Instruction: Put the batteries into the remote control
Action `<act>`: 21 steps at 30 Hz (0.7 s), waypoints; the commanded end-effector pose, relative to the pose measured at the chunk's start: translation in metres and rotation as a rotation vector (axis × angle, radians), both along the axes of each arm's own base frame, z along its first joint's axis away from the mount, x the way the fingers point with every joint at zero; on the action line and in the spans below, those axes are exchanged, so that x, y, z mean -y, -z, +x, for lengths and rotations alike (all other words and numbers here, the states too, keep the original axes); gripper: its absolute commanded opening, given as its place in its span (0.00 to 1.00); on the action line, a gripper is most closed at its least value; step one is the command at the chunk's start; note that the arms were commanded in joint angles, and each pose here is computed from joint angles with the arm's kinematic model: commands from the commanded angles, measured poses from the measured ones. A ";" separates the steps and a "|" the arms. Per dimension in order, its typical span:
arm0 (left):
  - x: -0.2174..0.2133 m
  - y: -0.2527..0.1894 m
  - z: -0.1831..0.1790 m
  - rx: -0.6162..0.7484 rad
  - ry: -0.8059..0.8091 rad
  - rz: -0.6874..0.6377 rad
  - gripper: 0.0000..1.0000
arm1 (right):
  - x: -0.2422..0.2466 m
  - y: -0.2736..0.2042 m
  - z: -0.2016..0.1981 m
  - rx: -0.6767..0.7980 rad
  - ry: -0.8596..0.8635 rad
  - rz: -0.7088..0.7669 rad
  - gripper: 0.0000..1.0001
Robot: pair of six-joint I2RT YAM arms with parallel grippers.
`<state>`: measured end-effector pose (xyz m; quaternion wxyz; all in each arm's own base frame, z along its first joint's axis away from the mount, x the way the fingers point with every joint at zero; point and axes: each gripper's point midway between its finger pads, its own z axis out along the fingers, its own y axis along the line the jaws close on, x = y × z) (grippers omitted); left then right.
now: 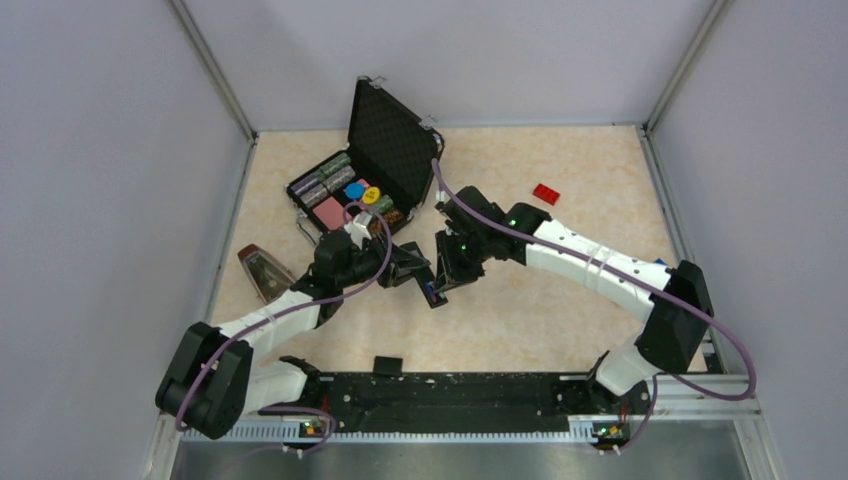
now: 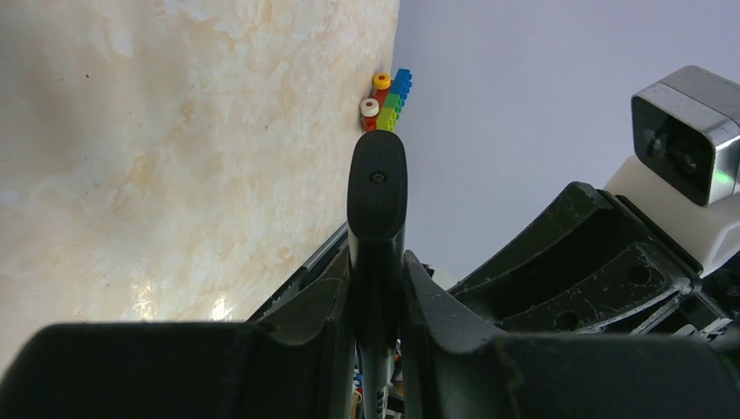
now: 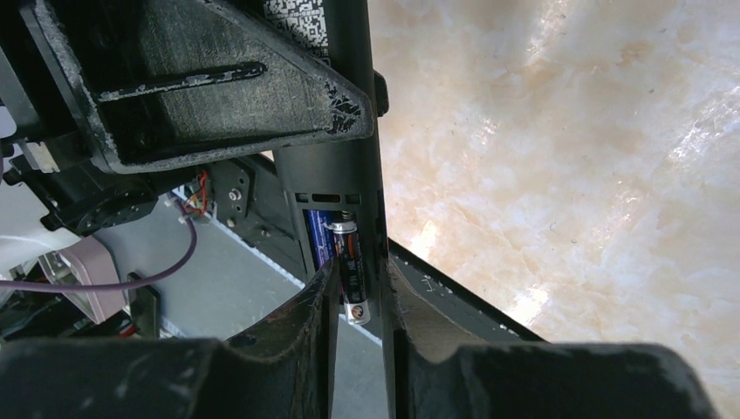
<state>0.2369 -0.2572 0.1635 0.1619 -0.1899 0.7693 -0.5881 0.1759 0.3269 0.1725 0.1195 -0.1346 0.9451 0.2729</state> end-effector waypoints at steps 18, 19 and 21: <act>0.009 -0.036 0.008 0.086 0.031 -0.064 0.00 | 0.010 -0.054 -0.004 0.088 0.057 0.114 0.53; 0.009 -0.037 0.008 0.084 0.030 -0.070 0.00 | 0.012 -0.056 -0.005 0.094 0.068 0.125 0.56; 0.010 -0.043 0.007 0.085 0.028 -0.090 0.00 | 0.017 -0.061 -0.007 0.104 0.093 0.157 0.61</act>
